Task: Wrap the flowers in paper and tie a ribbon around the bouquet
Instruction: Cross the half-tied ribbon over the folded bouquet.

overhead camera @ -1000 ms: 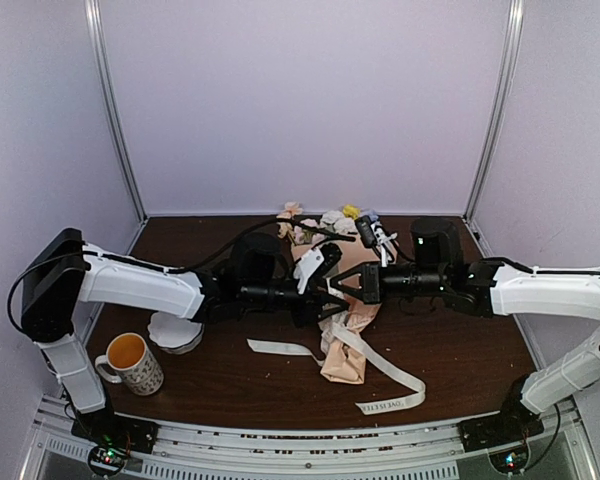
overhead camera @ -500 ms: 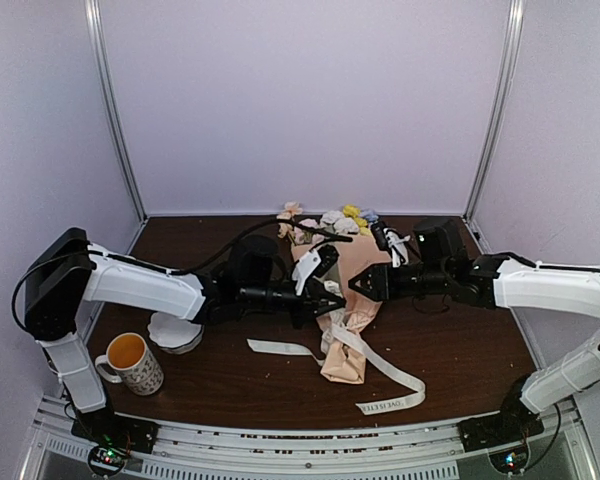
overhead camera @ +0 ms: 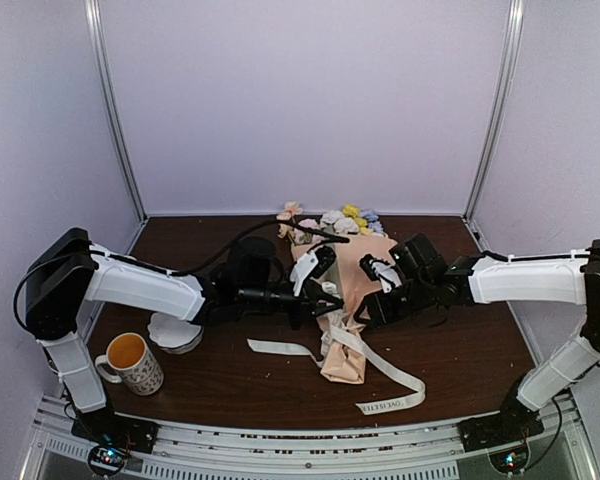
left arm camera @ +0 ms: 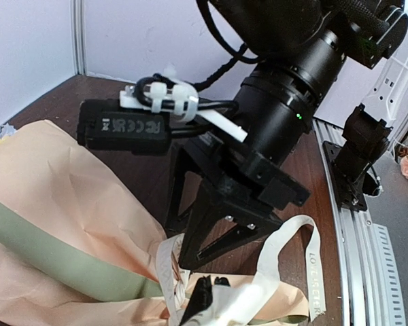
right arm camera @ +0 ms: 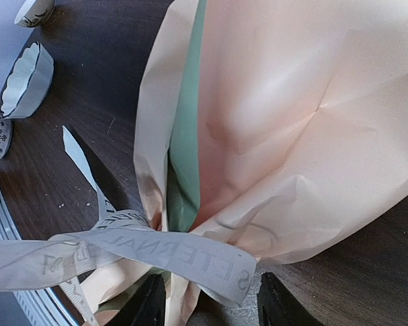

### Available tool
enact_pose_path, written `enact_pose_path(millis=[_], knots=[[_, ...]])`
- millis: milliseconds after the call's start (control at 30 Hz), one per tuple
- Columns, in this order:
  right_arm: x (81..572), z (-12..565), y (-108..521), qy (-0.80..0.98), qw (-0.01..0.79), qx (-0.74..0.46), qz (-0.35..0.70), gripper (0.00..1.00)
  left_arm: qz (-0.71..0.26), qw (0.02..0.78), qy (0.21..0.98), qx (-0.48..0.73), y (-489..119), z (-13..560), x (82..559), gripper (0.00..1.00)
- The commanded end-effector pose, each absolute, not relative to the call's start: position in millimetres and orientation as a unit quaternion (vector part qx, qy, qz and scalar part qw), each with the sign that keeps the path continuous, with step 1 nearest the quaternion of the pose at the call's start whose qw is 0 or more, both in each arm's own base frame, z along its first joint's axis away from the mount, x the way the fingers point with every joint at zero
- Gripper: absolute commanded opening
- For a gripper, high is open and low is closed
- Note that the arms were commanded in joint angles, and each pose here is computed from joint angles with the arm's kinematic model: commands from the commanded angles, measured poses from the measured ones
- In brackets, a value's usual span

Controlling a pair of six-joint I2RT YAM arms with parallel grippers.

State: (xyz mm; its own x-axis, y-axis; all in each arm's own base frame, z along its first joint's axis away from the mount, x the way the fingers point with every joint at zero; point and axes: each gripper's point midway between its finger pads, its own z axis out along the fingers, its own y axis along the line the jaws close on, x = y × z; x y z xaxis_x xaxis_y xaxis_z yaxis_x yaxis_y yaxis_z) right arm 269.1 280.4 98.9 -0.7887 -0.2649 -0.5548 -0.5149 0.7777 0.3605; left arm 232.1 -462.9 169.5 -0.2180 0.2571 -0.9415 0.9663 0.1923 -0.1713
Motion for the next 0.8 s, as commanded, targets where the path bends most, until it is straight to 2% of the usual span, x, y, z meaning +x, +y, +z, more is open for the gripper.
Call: enact_pose_path(millis=[0, 67, 200, 300, 533, 767], knots=[[275, 96, 282, 0.913, 0.244, -0.227, 0.235, 0.45, -0.439, 0.424, 0.642, 0.464, -463, 174, 236, 0.00], [276, 95, 283, 0.913, 0.244, -0.226, 0.236, 0.39, -0.439, 0.424, 0.642, 0.464, -462, 174, 237, 0.00], [281, 99, 286, 0.911, 0.251, -0.224, 0.238, 0.14, -0.439, 0.421, 0.646, 0.462, -460, 171, 237, 0.00], [281, 104, 287, 0.909, 0.253, -0.225, 0.241, 0.02, -0.439, 0.419, 0.650, 0.457, -458, 168, 239, 0.00], [256, 125, 294, 0.889, 0.256, -0.254, 0.283, 0.00, -0.431, 0.413, 0.680, 0.427, -453, 147, 258, 0.00], [217, 148, 318, 0.839, 0.257, -0.286, 0.384, 0.00, -0.430, 0.399, 0.691, 0.422, -457, 129, 263, 0.00]])
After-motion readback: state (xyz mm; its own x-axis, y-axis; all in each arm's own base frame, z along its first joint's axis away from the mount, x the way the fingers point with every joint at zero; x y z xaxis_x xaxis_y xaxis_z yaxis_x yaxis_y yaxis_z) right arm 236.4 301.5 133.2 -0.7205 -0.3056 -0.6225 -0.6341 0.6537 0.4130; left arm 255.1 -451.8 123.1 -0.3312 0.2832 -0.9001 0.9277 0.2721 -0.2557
